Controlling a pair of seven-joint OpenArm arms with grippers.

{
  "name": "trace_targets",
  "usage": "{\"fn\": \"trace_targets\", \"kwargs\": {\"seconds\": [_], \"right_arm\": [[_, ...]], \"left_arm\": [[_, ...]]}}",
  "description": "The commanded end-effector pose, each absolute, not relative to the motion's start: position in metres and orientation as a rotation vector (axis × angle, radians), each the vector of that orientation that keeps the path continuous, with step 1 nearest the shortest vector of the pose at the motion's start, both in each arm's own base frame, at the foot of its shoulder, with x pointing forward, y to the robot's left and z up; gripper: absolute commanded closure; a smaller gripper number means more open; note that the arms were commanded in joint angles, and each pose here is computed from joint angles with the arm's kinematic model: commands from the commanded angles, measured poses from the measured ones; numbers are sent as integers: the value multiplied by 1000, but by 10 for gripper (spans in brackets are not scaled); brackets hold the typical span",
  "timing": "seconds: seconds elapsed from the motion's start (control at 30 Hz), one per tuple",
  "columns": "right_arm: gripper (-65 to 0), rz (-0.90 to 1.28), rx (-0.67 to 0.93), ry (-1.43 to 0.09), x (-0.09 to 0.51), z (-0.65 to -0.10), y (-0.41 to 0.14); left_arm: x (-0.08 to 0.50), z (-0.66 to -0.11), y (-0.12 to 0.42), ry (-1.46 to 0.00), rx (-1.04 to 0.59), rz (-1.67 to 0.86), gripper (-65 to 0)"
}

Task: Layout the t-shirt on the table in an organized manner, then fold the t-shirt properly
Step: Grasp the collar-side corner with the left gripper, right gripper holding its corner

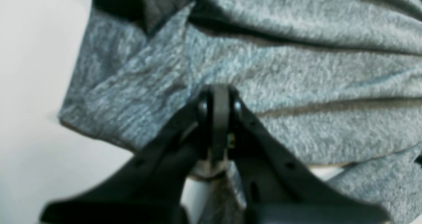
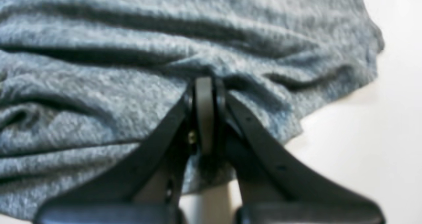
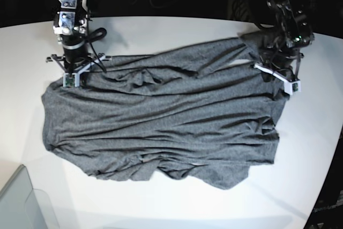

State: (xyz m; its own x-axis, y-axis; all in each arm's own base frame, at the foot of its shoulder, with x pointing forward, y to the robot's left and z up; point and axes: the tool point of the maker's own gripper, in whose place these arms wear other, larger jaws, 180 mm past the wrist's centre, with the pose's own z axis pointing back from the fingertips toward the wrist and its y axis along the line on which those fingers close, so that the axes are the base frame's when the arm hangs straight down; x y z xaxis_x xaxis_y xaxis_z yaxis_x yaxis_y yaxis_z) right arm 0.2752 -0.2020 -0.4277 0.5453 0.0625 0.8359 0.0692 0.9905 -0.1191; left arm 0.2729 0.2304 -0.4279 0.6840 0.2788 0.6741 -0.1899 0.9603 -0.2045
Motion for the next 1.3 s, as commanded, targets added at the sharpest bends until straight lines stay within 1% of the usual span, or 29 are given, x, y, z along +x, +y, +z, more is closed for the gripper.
{"fn": "trace_targets", "kwargs": {"seconds": [0.0, 0.13, 0.3, 0.47, 0.63, 0.7, 0.77, 0.9, 0.97, 1.1, 1.23, 1.27], "right_arm": [[0, -14, -166, -1011, 274, -422, -211], [0, -43, -197, -976, 256, -429, -227], [0, -28, -217, -1010, 249, -411, -229], [0, -13, -234, -1062, 249, -387, -228], [0, -13, -237, -1066, 250, -385, -229], [0, -14, -236, -1060, 249, -387, -229], [0, -15, -235, -1057, 249, -388, -229], [0, -30, -221, -1056, 248, -390, -223], [0, -28, -219, -1058, 248, -390, -222], [0, -28, -217, -1061, 251, -389, -221], [0, -29, -217, -1064, 252, -389, -221], [0, -29, -217, -1064, 252, -389, -221]], "left_arm": [[276, -421, 243, -789, -88, 249, -22], [282, -412, 253, -811, -69, 234, -22], [297, -398, 255, -851, -67, 226, -22], [310, -362, 250, -953, -57, 190, -22], [311, -318, 244, -1059, -28, 136, -26], [300, -312, 227, -1040, -55, 114, -26], [285, -314, 213, -986, -94, 120, -27], [257, -327, 202, -893, -133, 123, -37], [245, -336, 199, -866, -157, 134, -71], [220, -348, 191, -813, -204, 152, -189], [196, -361, 182, -747, -237, 159, -370], [192, -364, 176, -733, -248, 155, -405]]}}
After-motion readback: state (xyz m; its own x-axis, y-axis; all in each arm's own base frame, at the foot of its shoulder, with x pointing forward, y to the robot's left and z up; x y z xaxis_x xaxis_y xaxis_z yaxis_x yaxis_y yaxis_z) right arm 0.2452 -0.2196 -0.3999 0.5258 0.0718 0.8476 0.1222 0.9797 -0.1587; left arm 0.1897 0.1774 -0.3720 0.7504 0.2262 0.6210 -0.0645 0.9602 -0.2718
